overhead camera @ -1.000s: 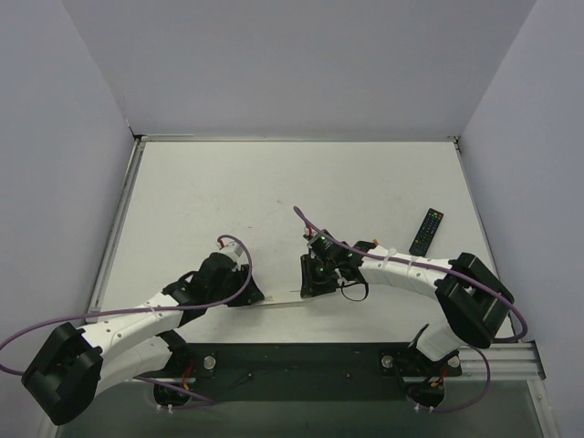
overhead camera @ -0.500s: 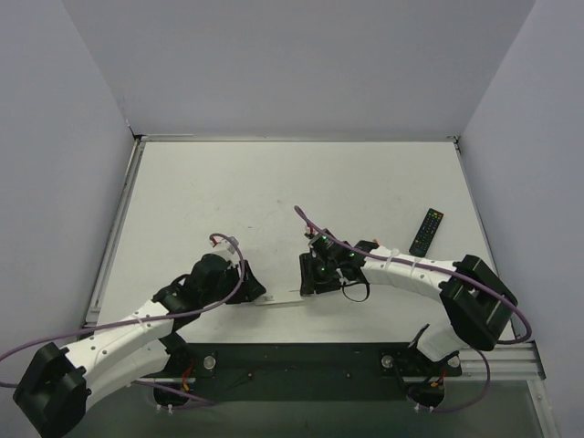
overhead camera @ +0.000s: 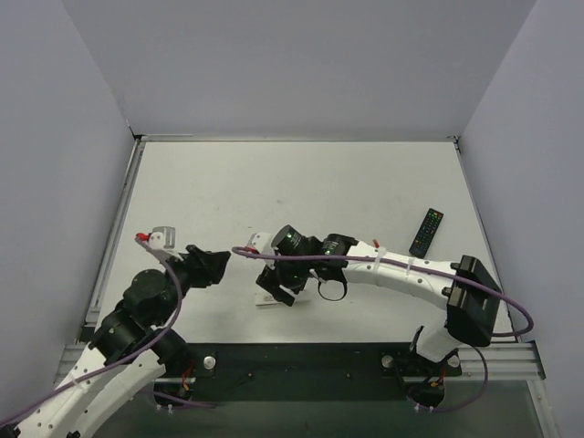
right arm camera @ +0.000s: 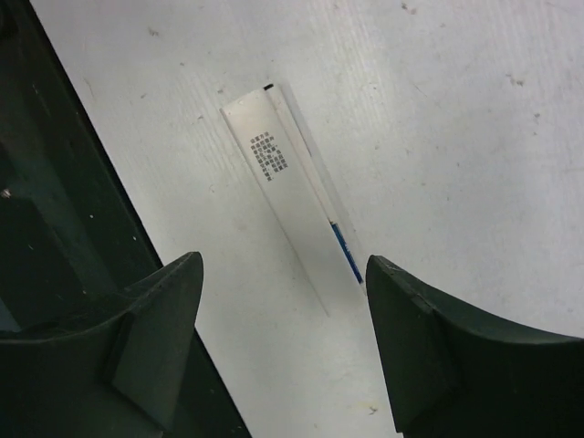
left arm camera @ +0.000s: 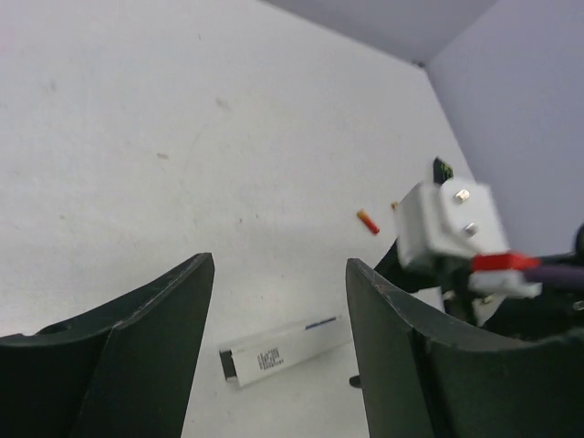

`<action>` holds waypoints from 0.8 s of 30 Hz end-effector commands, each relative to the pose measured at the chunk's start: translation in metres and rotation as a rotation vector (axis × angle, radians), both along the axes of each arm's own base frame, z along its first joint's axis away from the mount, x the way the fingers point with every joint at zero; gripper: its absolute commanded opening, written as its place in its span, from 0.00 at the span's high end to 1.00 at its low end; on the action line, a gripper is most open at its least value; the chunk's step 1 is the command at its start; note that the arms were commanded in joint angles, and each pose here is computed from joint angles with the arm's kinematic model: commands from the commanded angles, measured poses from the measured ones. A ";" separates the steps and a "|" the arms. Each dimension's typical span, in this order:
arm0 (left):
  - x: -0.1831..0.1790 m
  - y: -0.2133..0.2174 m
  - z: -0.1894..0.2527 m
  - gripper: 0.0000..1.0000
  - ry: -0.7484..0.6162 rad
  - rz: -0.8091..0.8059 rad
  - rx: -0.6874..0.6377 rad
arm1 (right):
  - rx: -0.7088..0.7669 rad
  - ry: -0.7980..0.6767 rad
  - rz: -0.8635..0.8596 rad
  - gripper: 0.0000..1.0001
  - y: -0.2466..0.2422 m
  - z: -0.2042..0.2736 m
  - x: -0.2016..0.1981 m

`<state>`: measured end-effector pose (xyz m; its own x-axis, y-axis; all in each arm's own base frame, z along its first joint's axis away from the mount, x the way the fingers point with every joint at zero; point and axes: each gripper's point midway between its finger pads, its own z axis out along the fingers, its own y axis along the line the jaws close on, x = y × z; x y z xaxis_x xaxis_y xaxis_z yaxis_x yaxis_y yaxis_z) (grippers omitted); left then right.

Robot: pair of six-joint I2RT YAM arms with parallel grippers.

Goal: Load the batteries into the remote control
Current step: Load the battery cover into the remote control.

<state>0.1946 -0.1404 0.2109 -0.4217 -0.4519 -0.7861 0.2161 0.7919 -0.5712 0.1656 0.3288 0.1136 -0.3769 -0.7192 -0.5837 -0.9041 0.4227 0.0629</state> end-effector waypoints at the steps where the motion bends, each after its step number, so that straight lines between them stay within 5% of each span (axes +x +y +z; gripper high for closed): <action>1: -0.001 0.058 0.046 0.30 -0.198 0.195 0.076 | -0.146 -0.058 0.235 0.34 -0.003 -0.016 -0.004; 8: -0.020 0.109 0.059 0.30 -0.370 0.345 0.058 | -0.257 -0.058 0.366 0.36 0.012 -0.041 -0.001; 24: -0.018 0.119 0.058 0.30 -0.371 0.392 0.110 | -0.362 0.021 0.448 0.55 0.015 -0.077 -0.004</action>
<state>0.1856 -0.0350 0.2544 -0.0049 -0.3857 -0.9226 0.0594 0.9209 -0.3853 0.1671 0.3457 0.0340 -0.0271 -0.9543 -0.2976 -0.9993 0.0332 -0.0154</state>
